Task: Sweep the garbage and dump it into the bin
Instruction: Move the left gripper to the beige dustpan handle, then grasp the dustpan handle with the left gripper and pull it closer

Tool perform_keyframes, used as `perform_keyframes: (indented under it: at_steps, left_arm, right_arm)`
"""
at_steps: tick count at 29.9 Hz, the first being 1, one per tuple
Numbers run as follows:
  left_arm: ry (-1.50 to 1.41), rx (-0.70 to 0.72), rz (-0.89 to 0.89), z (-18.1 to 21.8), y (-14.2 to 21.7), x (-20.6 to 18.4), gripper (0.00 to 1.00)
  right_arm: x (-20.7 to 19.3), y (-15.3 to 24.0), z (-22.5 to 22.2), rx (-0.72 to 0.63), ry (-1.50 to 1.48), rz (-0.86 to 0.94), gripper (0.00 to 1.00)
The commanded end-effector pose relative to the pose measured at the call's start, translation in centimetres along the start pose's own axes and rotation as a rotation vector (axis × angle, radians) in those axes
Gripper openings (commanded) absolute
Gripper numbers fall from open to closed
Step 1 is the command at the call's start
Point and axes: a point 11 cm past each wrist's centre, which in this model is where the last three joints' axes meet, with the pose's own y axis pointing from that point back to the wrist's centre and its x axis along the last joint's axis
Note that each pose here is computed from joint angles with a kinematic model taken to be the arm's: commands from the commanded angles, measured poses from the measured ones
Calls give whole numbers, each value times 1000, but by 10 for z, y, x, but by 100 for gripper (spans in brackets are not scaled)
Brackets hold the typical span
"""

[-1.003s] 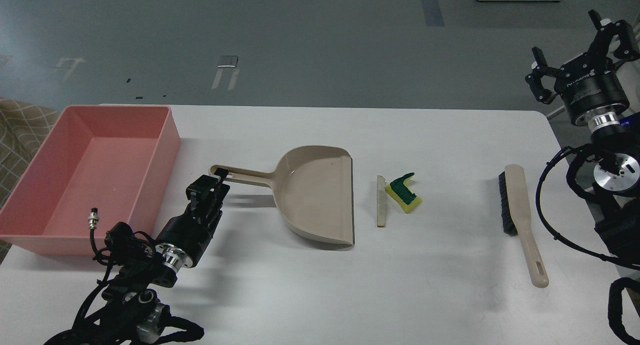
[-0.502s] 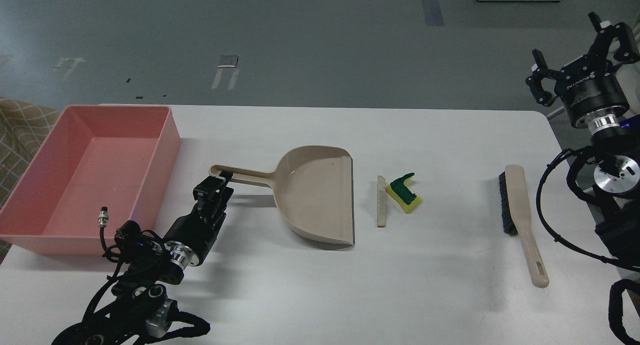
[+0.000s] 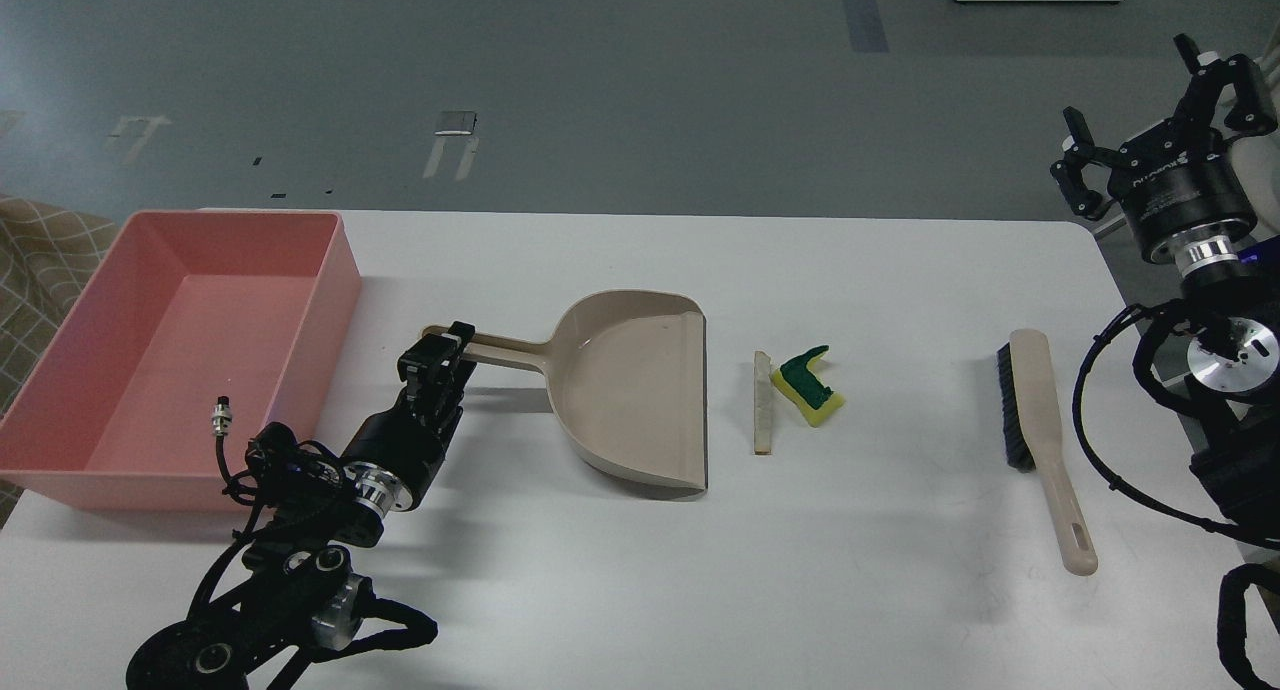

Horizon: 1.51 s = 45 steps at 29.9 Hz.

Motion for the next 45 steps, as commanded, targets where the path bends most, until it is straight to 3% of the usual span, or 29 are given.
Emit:
perform_keyframes:
  at_steps: [1, 12, 30, 36, 45]
  left_arm:
    - [-1, -5, -4, 2, -2, -1, 48]
    - [-23, 43, 21, -14, -3, 10, 50]
    - [-22, 23, 18, -5, -13, 8, 51]
    - [-24, 24, 26, -5, -21, 9, 61]
    - [-19, 13, 24, -1, -25, 6, 63]
  right_arm:
    - [0, 0, 0, 0, 0, 0, 100]
    - [1, 1, 0, -1, 1, 2, 100]
    - [1, 1, 1, -3, 0, 4, 100]
    - [3, 3, 3, -7, -1, 8, 100]
    - [4, 3, 3, -7, -1, 10, 100]
